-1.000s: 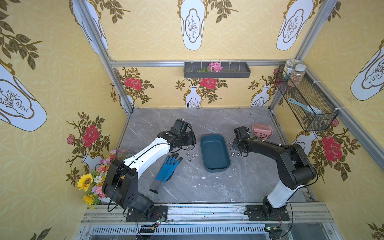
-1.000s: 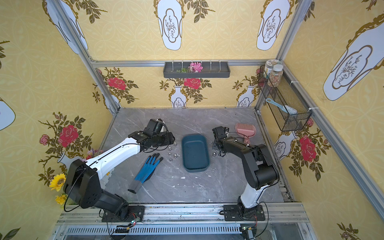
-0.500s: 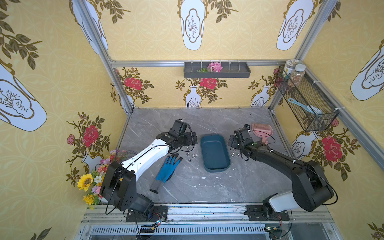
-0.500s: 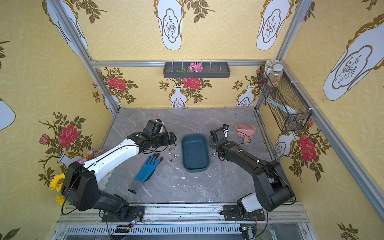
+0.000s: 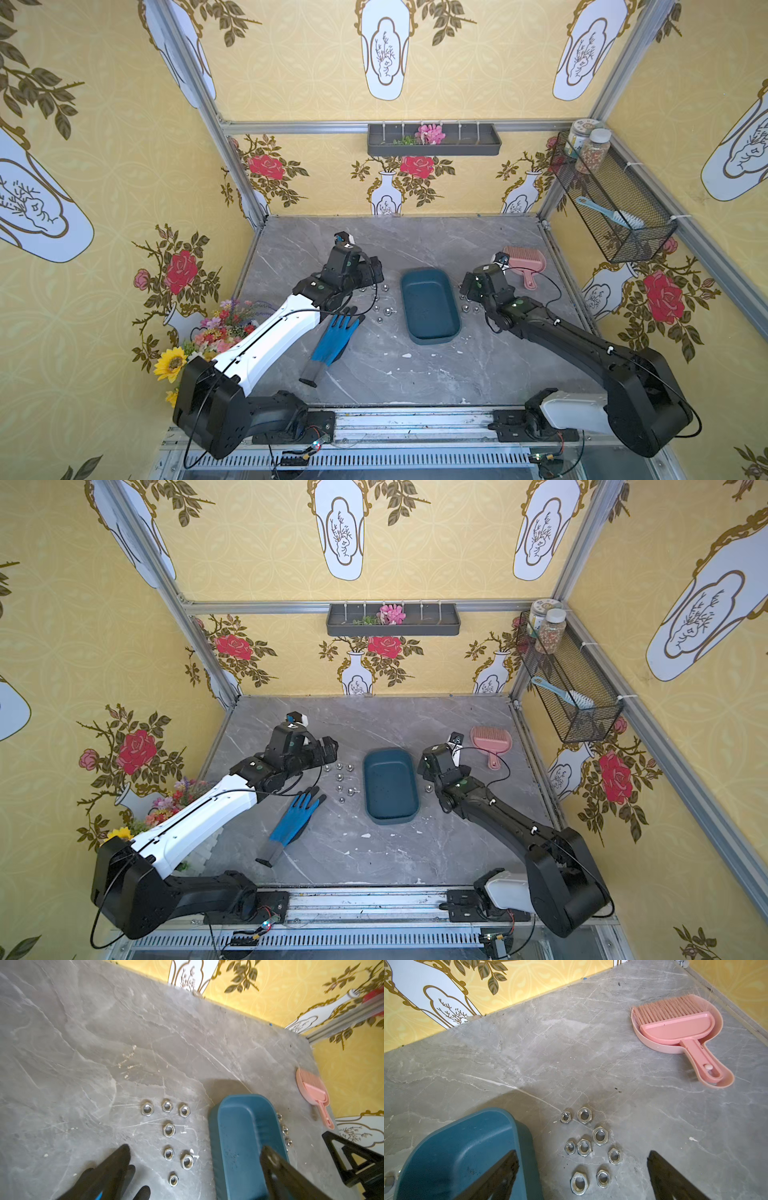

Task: Take out the wing nut from the storage box
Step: Reset both arms

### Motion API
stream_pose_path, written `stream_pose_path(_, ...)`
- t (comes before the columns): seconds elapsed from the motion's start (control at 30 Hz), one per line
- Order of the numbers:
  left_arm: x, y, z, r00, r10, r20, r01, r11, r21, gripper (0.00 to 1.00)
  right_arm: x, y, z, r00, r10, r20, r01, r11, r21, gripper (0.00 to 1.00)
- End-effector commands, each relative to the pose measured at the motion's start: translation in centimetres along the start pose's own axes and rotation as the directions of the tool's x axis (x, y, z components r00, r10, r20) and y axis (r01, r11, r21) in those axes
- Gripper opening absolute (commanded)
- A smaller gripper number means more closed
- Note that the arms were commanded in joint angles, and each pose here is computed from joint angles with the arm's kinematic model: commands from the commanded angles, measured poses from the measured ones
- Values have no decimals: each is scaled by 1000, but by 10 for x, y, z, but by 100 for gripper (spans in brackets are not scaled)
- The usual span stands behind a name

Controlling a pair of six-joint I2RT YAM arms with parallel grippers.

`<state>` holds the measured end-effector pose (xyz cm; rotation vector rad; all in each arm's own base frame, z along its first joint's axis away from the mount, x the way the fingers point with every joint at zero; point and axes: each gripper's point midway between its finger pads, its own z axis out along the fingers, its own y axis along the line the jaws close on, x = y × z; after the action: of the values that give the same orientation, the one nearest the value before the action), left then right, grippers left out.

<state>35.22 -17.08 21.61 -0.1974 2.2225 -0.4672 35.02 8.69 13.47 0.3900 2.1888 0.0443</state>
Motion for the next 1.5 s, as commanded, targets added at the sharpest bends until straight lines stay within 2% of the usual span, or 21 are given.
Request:
stream_pose_path(0.0,-27,1,-9,992,5,124,-7,1000,19,99,-6,-3,-2,1000,9,30,-10,1000,11,97)
stream_pose_path(0.1,-38,14,-13,984,35,172,-33,999,-12,99,-6,-4,-3,1000,11,29,-12,1000,7,97)
stream_pose_path(0.17,-49,37,-15,972,44,229,-31,998,-61,99,-5,-5,-2,1000,14,23,-15,1000,8,97)
stream_pose_path(0.33,-58,94,-17,944,-5,330,54,989,-139,99,-6,-4,-4,1000,14,21,-15,1000,5,97)
stream_pose_path(0.53,-58,178,-19,892,44,450,129,929,-348,99,-9,-6,-7,1000,9,28,-10,1000,7,97)
stream_pose_path(0.63,-62,208,-9,883,84,461,124,907,-403,99,-9,-4,-6,1000,14,27,-14,1000,0,97)
stream_pose_path(0.73,-51,227,9,902,132,412,78,887,-455,99,-9,-4,-6,1000,11,23,-12,1000,4,97)
stream_pose_path(0.83,-32,233,26,933,183,311,-17,884,-468,99,-9,-6,-8,999,11,30,-11,1000,9,97)
stream_pose_path(0.93,-29,226,26,933,189,306,-43,903,-427,99,-10,-7,-8,999,18,36,-18,1000,7,97)
stream_pose_path(1.03,-27,226,18,922,184,340,-26,907,-419,99,-8,-5,-5,999,17,27,-17,1000,5,97)
stream_pose_path(1.13,-11,221,14,917,188,352,-46,926,-375,99,-5,-3,-2,1000,16,14,-16,1000,0,97)
stream_pose_path(1.27,4,223,-2,866,202,458,-28,933,-359,99,-2,-3,0,1000,15,3,-15,1000,-1,97)
stream_pose_path(1.47,8,226,5,872,206,444,-31,928,-370,99,-5,-6,-2,1000,13,14,-13,1000,11,97)
